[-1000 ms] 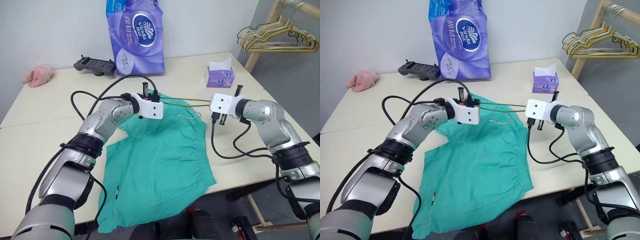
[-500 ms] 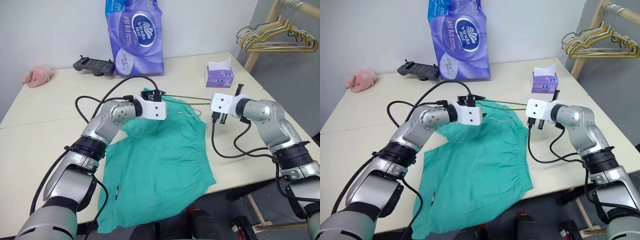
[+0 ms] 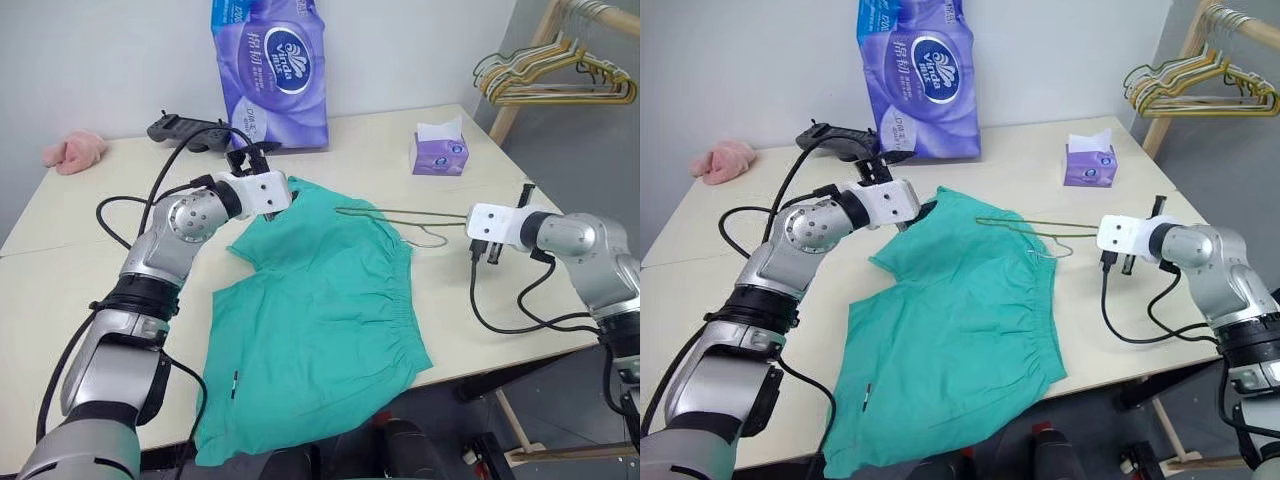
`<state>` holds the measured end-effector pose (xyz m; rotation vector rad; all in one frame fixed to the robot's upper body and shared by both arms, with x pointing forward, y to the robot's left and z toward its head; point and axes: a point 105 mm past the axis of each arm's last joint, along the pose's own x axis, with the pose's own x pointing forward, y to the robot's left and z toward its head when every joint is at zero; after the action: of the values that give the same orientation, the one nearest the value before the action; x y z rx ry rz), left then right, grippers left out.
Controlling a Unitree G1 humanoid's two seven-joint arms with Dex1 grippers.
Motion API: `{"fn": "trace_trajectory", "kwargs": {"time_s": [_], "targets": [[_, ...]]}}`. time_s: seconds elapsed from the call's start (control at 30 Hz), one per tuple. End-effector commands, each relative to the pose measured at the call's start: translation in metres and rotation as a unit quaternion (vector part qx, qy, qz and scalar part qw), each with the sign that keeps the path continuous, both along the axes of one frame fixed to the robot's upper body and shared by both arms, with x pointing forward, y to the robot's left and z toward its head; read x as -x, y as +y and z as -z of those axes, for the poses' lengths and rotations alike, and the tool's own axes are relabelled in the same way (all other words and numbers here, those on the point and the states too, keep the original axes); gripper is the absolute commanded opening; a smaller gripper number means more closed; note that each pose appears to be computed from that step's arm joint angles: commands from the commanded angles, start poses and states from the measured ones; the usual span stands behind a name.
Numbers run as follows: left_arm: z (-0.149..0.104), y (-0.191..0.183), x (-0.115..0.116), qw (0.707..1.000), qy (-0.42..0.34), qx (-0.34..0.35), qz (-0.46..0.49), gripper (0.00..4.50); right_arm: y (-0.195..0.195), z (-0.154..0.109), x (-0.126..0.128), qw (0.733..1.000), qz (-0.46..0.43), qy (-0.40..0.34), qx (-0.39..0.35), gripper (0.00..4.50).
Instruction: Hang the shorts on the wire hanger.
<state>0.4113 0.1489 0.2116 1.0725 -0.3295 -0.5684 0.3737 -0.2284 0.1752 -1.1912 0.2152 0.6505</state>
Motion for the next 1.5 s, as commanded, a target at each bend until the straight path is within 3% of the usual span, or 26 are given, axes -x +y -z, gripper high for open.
{"fn": "trace_trajectory", "kwargs": {"time_s": [0.03, 0.1, 0.33, 0.47, 0.8, 1.13, 1.5], "targets": [[0.017, 0.007, 0.007, 0.998, 0.044, 0.039, -0.008, 4.47, -0.024, -0.014, 0.025, 0.981, 0.041, 0.116, -0.151, 0.00], [0.027, 0.005, 0.012, 0.996, 0.065, 0.057, -0.007, 4.47, -0.036, 0.000, 0.052, 0.946, 0.065, 0.233, -0.216, 0.00], [0.045, 0.005, 0.025, 0.992, 0.105, 0.076, 0.001, 4.47, -0.048, 0.019, 0.118, 0.848, 0.097, 0.428, -0.296, 0.00], [0.058, 0.000, 0.037, 0.990, 0.125, 0.064, 0.015, 4.47, -0.063, 0.036, 0.169, 0.742, 0.146, 0.566, -0.330, 0.00], [0.063, -0.001, 0.053, 0.989, 0.136, 0.047, 0.025, 4.47, -0.062, 0.041, 0.203, 0.627, 0.197, 0.658, -0.368, 0.00], [0.066, 0.004, 0.061, 0.989, 0.141, 0.041, 0.017, 4.47, -0.049, 0.048, 0.216, 0.588, 0.193, 0.697, -0.363, 0.00], [0.068, 0.003, 0.064, 0.988, 0.146, 0.037, 0.021, 4.47, -0.058, 0.048, 0.216, 0.594, 0.204, 0.690, -0.361, 0.00]]}}
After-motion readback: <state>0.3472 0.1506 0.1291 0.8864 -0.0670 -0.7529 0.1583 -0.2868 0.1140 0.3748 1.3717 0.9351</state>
